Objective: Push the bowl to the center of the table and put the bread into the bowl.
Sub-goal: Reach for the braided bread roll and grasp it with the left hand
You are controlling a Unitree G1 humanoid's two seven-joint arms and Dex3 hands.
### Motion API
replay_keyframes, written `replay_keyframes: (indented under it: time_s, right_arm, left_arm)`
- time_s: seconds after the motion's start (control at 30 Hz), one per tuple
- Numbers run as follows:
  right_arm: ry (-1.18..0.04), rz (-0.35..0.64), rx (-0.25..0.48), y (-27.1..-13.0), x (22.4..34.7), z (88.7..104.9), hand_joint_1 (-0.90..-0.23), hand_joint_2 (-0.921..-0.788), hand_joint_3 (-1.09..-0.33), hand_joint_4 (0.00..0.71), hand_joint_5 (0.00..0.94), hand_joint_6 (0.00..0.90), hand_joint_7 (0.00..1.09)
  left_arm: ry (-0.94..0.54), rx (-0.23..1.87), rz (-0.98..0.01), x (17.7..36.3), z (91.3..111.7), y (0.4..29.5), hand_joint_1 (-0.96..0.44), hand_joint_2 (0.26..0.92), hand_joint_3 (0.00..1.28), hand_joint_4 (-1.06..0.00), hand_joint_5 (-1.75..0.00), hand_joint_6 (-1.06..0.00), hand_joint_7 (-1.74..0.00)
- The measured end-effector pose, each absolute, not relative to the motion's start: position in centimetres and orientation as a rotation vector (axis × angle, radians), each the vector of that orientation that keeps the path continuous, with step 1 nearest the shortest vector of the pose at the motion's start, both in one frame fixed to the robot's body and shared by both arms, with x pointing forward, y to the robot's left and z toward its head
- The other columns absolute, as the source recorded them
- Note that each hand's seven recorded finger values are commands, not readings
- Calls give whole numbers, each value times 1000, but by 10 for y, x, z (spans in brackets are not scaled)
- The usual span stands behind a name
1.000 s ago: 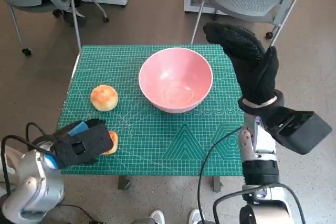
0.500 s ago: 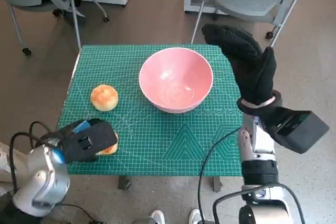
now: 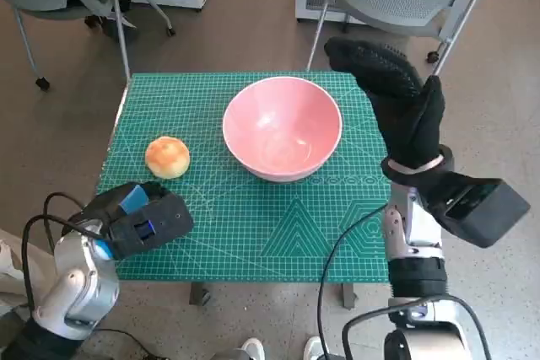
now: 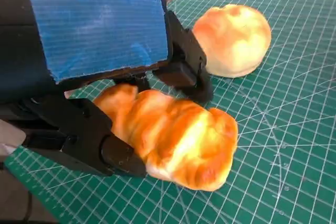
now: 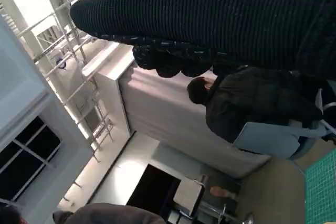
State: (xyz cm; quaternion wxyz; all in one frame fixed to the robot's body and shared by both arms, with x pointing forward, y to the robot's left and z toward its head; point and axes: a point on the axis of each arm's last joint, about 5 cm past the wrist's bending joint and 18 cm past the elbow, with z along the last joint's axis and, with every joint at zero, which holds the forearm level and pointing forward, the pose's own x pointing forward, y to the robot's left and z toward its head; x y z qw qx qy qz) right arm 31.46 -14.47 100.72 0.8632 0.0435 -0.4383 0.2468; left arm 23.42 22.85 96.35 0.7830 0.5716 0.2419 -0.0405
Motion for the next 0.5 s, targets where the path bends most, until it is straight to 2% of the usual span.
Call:
replay_keyframes:
  time_s: [0.5]
  right_arm:
    - [-922, 526, 87, -145, 314, 1008, -675, -921, -899, 73, 4, -1, 254]
  left_arm:
    - [476, 1234, -82, 231, 962, 233, 2, 880, 118, -668, -1314, -731, -937]
